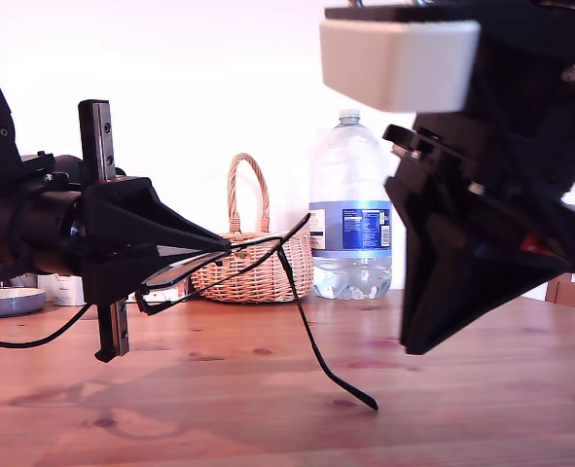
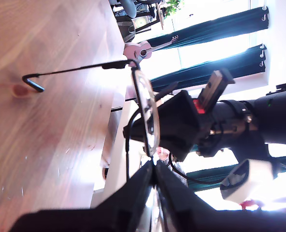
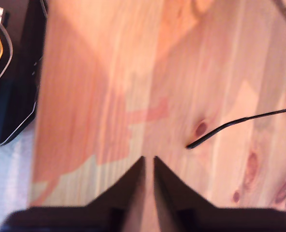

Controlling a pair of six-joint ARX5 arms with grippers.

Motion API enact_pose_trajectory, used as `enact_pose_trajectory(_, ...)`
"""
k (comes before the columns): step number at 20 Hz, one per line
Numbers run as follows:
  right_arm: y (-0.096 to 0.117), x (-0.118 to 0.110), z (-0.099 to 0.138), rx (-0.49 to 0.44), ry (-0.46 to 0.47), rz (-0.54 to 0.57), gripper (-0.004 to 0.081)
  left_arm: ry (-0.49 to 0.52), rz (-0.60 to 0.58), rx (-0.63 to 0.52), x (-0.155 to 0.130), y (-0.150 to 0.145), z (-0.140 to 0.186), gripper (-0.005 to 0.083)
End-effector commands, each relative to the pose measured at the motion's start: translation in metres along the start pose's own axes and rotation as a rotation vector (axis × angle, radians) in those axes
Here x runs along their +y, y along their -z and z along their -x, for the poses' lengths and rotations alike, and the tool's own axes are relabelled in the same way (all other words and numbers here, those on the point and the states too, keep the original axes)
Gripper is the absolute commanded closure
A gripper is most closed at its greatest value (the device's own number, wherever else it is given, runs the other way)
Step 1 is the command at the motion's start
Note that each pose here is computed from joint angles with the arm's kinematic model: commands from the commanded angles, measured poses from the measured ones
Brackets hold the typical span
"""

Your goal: Pick up the glasses and open them, then place them back on the table

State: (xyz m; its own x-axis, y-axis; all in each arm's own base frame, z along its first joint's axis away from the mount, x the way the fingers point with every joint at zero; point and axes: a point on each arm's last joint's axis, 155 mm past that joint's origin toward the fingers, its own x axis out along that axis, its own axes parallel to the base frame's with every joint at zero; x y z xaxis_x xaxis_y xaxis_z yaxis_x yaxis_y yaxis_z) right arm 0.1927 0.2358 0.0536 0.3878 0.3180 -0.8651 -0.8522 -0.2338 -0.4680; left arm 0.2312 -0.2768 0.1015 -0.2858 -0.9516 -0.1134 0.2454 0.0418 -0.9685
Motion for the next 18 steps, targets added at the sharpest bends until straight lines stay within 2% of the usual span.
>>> enact_pose_trajectory(1,-0.003,0.000,-0.002,-0.009,0.002,-0.036,0.0681,0.002,0.003,-0.004,0.004,-0.001,0.001,0.0795)
enact_pose_trajectory(4,-0.011,-0.008,0.001,-0.041,0.023,-0.208,0.0639,0.023,0.001,-0.015,0.001,-0.003,0.006,0.0795)
enact_pose_trajectory(6,-0.023,-0.022,0.007,-0.101,0.045,-0.383,0.0577,0.050,-0.001,-0.020,-0.003,-0.004,0.010,0.0795)
enact_pose_trajectory(8,-0.035,-0.035,0.017,-0.158,0.054,-0.473,0.0565,0.072,-0.005,-0.017,-0.008,-0.004,0.010,0.0795)
enact_pose_trajectory(11,-0.049,-0.052,0.037,-0.227,0.086,-0.475,0.0565,0.138,-0.035,-0.005,-0.020,-0.003,0.012,0.0795)
enact_pose_trajectory(13,-0.052,-0.059,0.048,-0.252,0.118,-0.430,0.0565,0.206,-0.077,0.008,-0.033,-0.001,0.014,0.0795)
enact_pose_trajectory(16,-0.049,-0.060,0.056,-0.246,0.145,-0.339,0.0565,0.219,-0.114,0.006,-0.034,0.000,0.014,0.0795)
enact_pose_trajectory(18,-0.047,-0.061,0.056,-0.239,0.153,-0.325,0.0565,0.220,-0.120,0.004,-0.031,0.000,0.014,0.0795)
